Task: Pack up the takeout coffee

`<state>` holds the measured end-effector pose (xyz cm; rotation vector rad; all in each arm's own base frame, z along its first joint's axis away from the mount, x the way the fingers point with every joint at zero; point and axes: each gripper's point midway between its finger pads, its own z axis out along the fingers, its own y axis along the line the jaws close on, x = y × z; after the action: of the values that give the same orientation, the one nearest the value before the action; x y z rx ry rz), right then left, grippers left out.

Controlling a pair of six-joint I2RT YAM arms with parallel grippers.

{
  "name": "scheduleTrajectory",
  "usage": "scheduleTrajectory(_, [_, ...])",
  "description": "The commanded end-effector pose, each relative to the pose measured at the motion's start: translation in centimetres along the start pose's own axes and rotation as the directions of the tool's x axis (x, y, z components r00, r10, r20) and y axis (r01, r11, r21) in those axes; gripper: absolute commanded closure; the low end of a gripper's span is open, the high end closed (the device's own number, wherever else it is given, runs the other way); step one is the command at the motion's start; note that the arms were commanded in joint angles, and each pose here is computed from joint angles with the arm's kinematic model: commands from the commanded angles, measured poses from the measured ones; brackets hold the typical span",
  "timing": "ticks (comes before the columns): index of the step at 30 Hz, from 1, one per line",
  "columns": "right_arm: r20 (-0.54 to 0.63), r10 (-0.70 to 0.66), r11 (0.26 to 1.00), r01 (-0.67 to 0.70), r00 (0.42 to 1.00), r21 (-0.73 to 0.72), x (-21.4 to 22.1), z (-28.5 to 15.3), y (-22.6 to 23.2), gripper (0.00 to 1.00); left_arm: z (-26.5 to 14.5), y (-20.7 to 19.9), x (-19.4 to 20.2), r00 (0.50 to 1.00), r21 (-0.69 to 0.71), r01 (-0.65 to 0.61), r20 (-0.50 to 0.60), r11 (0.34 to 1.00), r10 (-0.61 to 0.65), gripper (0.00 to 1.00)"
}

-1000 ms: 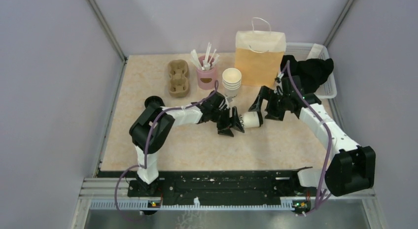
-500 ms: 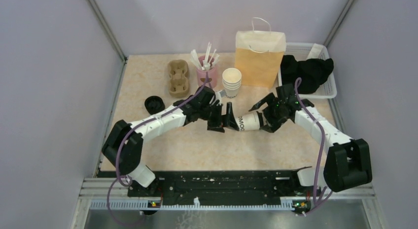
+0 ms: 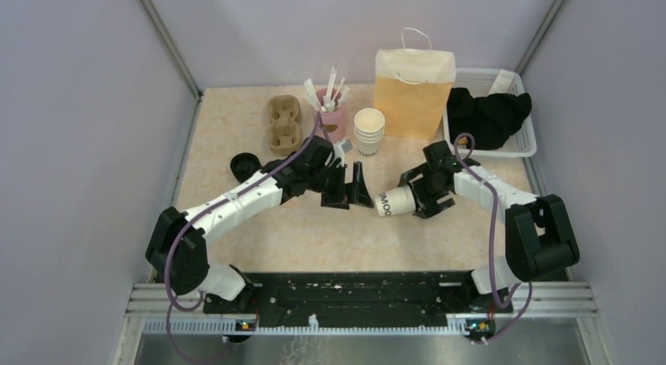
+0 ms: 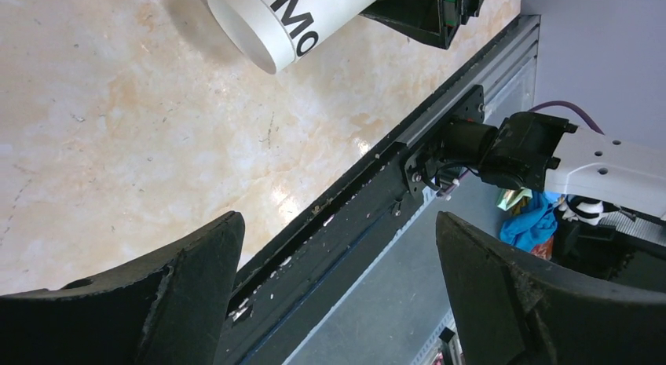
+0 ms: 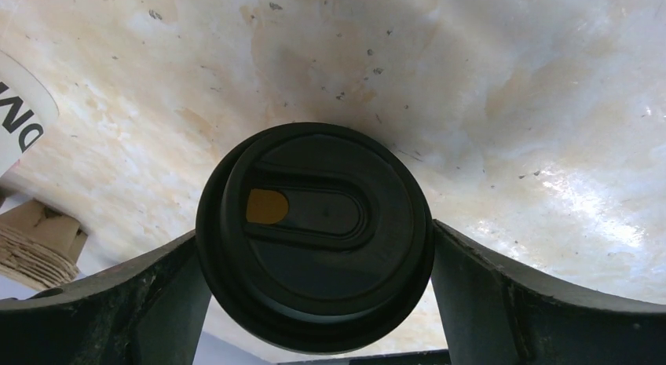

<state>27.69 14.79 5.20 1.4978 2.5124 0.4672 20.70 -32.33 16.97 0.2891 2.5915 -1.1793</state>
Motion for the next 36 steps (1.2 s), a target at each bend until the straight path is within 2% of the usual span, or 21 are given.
scheduleTrajectory(1, [0.083, -0.012, 1.0, 0.011, 0.997, 0.01, -0.6, 0.3, 0.2, 0.07, -1.6, -0.9, -1.0, 0.997, 0.002, -0.049, 0.06, 0.999, 0.049, 0.02])
scheduleTrajectory(6, [0.158, -0.089, 0.996, 0.091, 0.983, -0.004, -1.3, -0.7, 0.4, 0.12, -2.7, -1.6, -1.6, 0.994, -0.003, -0.061, 0.09, 0.998, 0.061, 0.02])
scheduleTrajectory(9, [0.321, -0.226, 0.97, 0.243, 0.92, -0.014, -3.5, -2.4, 1.9, 0.14, -3.7, -2.2, -2.3, 0.99, -0.014, -0.072, 0.122, 0.997, 0.073, 0.02])
scheduleTrajectory(11, [0.485, -0.308, 0.932, 0.363, 0.819, -0.022, -5.5, -4.8, 3.8, 0.14, -4.5, -2.7, -2.7, 0.986, -0.018, -0.079, 0.147, 0.997, 0.081, 0.02])
scheduleTrajectory(12, [0.567, -0.35, 0.902, 0.432, 0.745, -0.012, -6.3, -6.0, 4.8, 0.14, -5.0, -3.0, -2.8, 0.984, -0.015, -0.083, 0.16, 0.996, 0.084, 0.02])
scheduleTrajectory(14, [0.718, -0.409, 0.839, 0.542, 0.563, 0.053, -7.5, -8.4, 6.3, 0.14, -5.8, -3.4, -2.9, 0.979, -0.007, -0.091, 0.184, 0.996, 0.091, 0.02])
scheduleTrajectory(18, [0.848, -0.442, 0.744, 0.647, 0.292, 0.165, -8.3, -10.7, 7.4, 0.15, -7.3, -3.6, -2.6, 0.965, 0.005, -0.107, 0.242, 0.994, 0.102, 0.02])
scheduleTrajectory(25, [0.885, -0.465, 0.668, 0.659, 0.008, 0.345, -8.4, -9.6, 7.1, 0.14, -9.8, -2.9, -1.9, 0.923, -0.007, -0.143, 0.361, 0.99, 0.136, 0.02])
scheduleTrajectory(33, [0.882, -0.453, 0.652, 0.626, -0.13, 0.427, -8.4, -9.2, 8.0, 0.13, -11.6, -3.4, -1.5, 0.883, 0.033, -0.183, 0.445, 0.983, 0.15, 0.02])
scheduleTrajectory(36, [0.881, -0.453, 0.656, 0.619, -0.135, 0.432, -8.4, -9.1, 8.6, 0.09, -12.3, -4.0, -1.9, 0.867, 0.048, -0.194, 0.476, 0.98, 0.148, 0.02])
